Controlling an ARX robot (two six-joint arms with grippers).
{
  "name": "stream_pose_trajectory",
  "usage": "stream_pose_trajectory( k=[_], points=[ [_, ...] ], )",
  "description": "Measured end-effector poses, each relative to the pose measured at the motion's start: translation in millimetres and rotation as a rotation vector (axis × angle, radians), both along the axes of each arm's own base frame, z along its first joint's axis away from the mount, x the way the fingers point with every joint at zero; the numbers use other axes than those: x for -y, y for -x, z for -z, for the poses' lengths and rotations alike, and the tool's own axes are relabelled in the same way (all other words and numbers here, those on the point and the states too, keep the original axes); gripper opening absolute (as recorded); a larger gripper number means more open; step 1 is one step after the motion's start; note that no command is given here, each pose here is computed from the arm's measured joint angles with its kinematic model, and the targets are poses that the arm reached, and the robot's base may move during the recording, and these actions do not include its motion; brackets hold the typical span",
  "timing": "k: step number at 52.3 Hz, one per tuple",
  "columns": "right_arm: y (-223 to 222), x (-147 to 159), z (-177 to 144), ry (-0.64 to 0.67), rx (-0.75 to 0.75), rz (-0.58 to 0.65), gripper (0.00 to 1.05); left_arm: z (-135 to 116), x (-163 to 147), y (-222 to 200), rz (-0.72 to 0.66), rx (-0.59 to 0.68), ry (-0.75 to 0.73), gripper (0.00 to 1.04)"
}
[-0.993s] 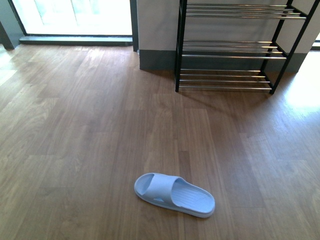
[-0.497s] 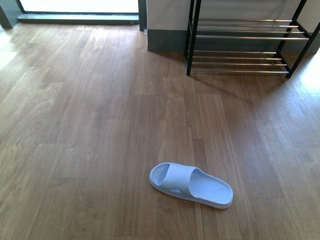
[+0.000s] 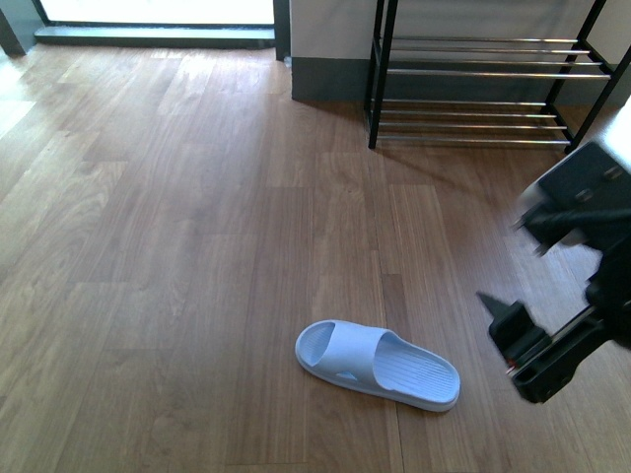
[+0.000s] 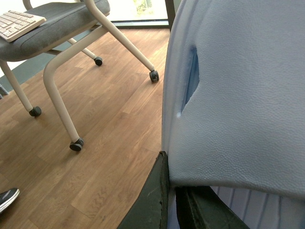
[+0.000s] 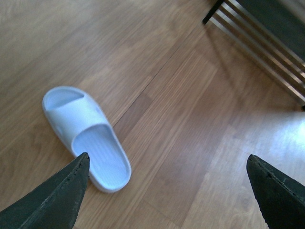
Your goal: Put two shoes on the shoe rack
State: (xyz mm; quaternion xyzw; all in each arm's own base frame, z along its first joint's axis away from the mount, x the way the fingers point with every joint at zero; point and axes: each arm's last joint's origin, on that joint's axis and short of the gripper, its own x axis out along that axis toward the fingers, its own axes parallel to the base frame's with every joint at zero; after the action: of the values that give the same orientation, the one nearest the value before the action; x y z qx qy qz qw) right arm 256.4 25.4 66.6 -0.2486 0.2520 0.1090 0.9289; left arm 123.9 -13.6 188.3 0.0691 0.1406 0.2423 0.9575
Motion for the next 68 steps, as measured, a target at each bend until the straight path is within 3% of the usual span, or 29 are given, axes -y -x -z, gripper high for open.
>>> stream_pose_trajectory(
  k=[7,23,68],
  points=[
    [-19.8,-4.3,45.6,0.058,-0.112,-0.026,0.95,0.0,0.0,0.0,0.0,0.0,0.0,0.02],
    [-43.9,-7.4,108.1,0.09,-0.252,-0.036,0.96,0.0,0.0,0.0,0.0,0.0,0.0,0.02],
    [-74.5,-54.3,194.9,0.003,-0.446,-0.022,0.96,0.0,0.0,0.0,0.0,0.0,0.0,0.02]
  ],
)
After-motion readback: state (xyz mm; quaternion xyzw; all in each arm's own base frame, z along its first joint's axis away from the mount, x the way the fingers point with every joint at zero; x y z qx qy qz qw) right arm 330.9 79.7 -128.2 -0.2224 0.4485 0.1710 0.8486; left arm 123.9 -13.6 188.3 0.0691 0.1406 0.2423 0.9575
